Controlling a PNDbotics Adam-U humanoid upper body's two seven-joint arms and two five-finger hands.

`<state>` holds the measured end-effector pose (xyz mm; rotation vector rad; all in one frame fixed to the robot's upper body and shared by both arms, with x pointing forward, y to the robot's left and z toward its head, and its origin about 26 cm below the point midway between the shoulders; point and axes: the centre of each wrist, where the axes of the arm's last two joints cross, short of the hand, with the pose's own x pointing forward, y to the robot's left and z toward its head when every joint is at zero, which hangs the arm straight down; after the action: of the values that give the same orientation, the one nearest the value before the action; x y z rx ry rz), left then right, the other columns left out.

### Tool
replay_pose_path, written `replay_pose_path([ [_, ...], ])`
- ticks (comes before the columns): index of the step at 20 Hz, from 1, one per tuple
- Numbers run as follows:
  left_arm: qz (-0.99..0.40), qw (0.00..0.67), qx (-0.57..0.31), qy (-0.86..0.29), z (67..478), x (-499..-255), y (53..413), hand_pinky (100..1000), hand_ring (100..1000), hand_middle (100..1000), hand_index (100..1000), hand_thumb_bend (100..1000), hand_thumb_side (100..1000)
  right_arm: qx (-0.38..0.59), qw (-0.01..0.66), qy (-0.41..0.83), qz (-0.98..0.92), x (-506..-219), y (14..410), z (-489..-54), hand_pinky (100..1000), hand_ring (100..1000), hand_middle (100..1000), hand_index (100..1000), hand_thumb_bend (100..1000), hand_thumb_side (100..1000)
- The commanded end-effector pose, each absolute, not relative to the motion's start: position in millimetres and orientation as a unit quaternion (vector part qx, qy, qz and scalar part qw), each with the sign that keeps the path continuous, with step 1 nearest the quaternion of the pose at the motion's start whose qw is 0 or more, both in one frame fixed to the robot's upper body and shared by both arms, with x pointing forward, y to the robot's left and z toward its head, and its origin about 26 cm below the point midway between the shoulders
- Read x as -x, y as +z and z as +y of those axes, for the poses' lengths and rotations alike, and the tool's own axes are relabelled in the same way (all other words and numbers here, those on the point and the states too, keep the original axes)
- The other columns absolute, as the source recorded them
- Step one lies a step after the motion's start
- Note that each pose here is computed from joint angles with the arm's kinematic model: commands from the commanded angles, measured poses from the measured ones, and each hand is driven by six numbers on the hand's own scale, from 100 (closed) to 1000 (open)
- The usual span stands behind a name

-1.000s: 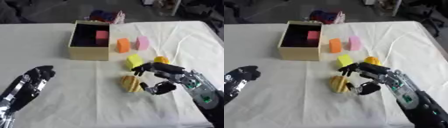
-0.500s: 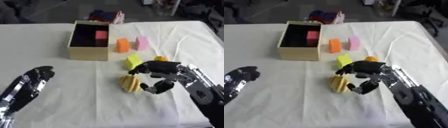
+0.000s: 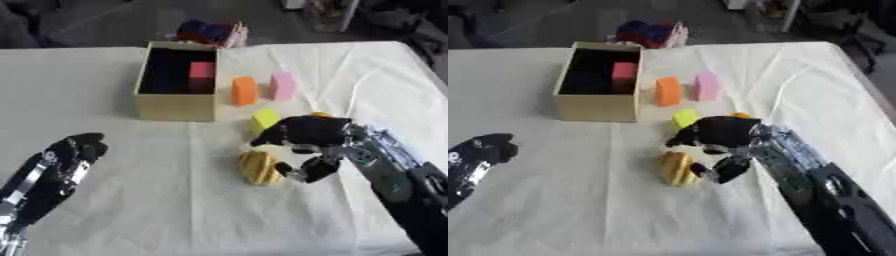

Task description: Pick up objects on the table and place them in the box.

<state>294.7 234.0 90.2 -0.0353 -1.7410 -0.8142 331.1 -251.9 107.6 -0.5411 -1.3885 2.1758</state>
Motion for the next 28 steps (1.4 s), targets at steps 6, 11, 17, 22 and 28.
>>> replay_pose_path([
  [6,-0.745,0.564,0.011,-0.356,236,-296,96,819,771,687,849,100,747,0.2,0.236,0.84,-0.446,-337,106,-248,890,870,851,840,100,208],
  [11,-0.745,0.564,0.012,-0.357,236,-295,96,819,771,687,849,100,747,0.209,0.238,0.836,-0.448,-339,104,-247,873,849,822,676,100,143],
  [17,-0.745,0.565,0.012,-0.356,236,-295,96,819,771,687,849,100,747,0.283,0.214,0.752,-0.556,-342,107,-249,815,745,679,358,100,100],
  [22,-0.745,0.565,0.012,-0.355,236,-295,96,819,771,687,849,100,747,0.316,0.189,0.696,-0.617,-347,112,-250,810,723,649,352,100,100],
  [28,-0.743,0.568,0.012,-0.354,237,-294,94,819,771,687,849,100,748,0.324,0.199,0.642,-0.665,-363,145,-253,812,694,623,348,100,100],
])
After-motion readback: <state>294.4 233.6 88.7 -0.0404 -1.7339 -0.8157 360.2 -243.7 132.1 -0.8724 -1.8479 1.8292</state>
